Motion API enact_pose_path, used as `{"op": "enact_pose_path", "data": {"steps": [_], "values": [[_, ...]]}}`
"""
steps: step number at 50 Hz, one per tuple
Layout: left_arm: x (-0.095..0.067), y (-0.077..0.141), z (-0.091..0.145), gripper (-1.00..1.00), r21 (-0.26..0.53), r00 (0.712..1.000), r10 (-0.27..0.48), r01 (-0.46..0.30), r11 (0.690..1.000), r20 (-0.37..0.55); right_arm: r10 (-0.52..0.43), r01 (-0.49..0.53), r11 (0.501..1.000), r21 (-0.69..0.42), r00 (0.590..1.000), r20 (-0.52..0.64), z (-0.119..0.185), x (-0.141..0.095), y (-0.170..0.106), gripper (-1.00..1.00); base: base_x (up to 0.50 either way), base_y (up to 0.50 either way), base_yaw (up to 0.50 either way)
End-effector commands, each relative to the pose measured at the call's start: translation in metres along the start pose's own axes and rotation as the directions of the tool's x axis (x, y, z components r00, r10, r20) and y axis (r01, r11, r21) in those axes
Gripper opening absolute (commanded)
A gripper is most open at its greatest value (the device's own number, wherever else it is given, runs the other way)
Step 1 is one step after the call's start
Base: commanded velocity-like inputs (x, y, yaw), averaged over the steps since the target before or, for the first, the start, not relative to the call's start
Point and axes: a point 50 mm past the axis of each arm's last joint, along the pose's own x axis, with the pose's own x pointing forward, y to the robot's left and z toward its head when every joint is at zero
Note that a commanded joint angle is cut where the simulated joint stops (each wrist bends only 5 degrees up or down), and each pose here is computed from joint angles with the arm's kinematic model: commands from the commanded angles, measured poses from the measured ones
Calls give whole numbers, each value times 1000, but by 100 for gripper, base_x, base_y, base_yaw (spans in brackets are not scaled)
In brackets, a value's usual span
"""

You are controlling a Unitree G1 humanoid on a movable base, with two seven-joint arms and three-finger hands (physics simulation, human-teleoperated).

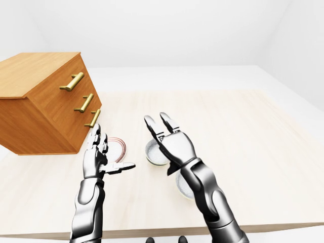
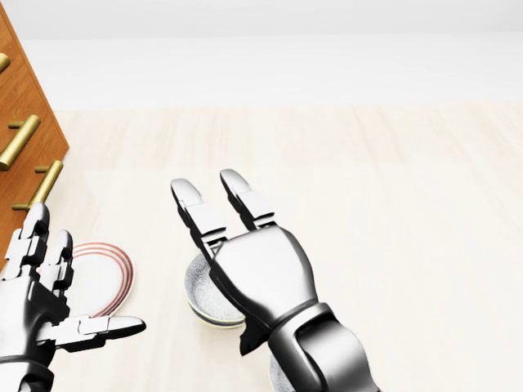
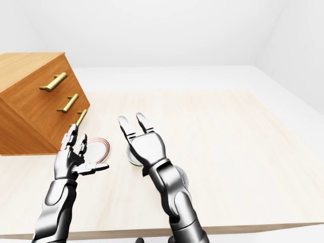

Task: Stack the bowl at the front on the bowl in the middle.

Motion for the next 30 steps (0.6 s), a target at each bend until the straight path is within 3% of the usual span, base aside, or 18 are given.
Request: {"op": "enact_pose_path", "data": {"steps": [1,6,9,16,23,29,30], "values": [[0,0,0,100,0,1000,0,0,1000,-1,-77,76,996,45,996,38,2,-1,-39,100,0,0,0],[-1,0,0,100,-2,1000,0,0,1000,1,-73,66,982,179,997,30,-9,-5,-53,100,0,0,0],[-1,-1,1,100,-1,1000,1,-1,1000,2,-73,70,933,353,997,-3,-21,-12,-67,100,0,0,0],[0,-1,-1,100,-1,1000,3,-3,1000,0,-177,76,858,509,972,153,-19,-42,-90,100,0,0,0],[0,-2,-1,100,-4,1000,8,-8,1000,0,-376,114,791,601,866,330,-5,-88,-128,100,0,0,0],[1,-1,0,100,-8,1000,14,-14,1000,2,-541,175,687,706,771,335,-12,-117,-148,100,0,0,0],[1,-1,0,100,-8,1000,14,-14,1000,3,-537,174,679,713,780,322,-14,-118,-146,100,0,0,0]]}}
